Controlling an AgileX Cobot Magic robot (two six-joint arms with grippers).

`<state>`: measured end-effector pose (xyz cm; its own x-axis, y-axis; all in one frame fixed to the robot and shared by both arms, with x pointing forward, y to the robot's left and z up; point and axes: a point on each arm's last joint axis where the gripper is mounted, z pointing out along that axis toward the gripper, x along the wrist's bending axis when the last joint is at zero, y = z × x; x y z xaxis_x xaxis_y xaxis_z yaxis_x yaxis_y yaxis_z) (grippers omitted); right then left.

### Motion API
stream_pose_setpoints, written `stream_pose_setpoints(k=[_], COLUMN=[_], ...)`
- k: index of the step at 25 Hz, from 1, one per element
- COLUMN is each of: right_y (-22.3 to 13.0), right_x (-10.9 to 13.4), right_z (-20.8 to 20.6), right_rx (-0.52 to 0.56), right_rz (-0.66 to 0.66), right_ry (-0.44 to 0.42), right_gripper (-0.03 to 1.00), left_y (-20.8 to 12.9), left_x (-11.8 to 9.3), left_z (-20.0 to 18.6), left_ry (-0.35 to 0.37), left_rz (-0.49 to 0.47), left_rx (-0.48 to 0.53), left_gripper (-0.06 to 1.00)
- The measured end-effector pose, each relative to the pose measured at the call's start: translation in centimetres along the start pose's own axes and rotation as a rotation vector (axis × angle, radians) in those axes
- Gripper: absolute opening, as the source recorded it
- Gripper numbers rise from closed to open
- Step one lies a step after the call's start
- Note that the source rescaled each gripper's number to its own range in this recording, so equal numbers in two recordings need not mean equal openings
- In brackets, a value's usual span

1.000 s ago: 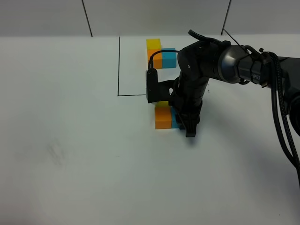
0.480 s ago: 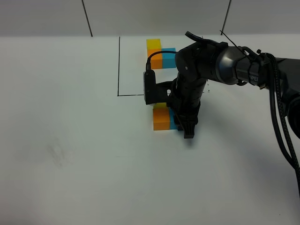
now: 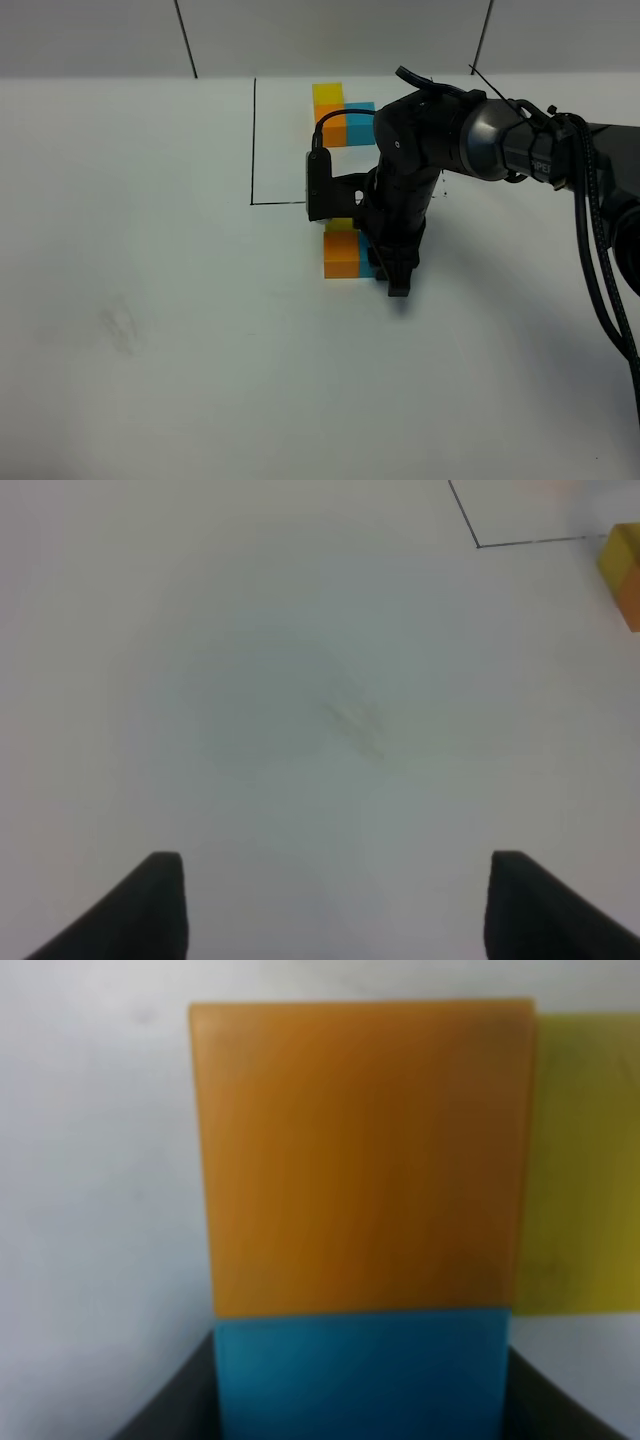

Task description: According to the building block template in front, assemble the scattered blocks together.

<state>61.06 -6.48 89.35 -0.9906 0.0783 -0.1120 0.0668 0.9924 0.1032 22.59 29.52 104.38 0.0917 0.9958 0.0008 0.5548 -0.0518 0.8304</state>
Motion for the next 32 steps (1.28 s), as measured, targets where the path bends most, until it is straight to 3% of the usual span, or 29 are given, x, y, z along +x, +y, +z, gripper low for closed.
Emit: stream_pose_setpoints(k=[2,4,10,13,17,21,26,28,32], right_y=[0.1,0.2,0.1,-2.0,-8.6,-17.5,-25.2,-26.4,-25.8], right_x=[0.0,0.1,-0.1,-1.3,-3.3,-1.7,5.5,9.0,15.6], right_z=[-0.1,-0.3,-3.6,-6.9,-11.3,-14.4,-19.8,-22.3,-24.9], right_rx=[-0.008,-0.015,-0.053,-0.113,-0.24,-0.314,-0.346,-0.346,-0.352], right_rz=[0.006,0.016,0.122,0.323,0.726,1.08,1.387,1.457,1.535], right_ry=[0.002,0.002,-0.024,-0.023,0.002,-0.052,-0.243,-0.334,-0.422], right_gripper=[0.01,0.08,0.76,0.95,0.99,1.0,1.0,1.0,1.0], left_y=[0.0,0.0,0.0,0.0,0.0,0.0,0.0,0.0,0.0], left_x=[0.0,0.0,0.0,0.0,0.0,0.0,0.0,0.0,0.0], left_z=[0.0,0.0,0.0,0.0,0.0,0.0,0.0,0.0,0.0], left_ry=[0.0,0.0,0.0,0.0,0.0,0.0,0.0,0.0,0.0], left_rz=[0.0,0.0,0.0,0.0,0.0,0.0,0.0,0.0,0.0], left_rx=[0.0,0.0,0.0,0.0,0.0,0.0,0.0,0.0,0.0], left_gripper=[0.43,0.43,0.43,0.43,0.43,0.43,0.43,0.43,0.43])
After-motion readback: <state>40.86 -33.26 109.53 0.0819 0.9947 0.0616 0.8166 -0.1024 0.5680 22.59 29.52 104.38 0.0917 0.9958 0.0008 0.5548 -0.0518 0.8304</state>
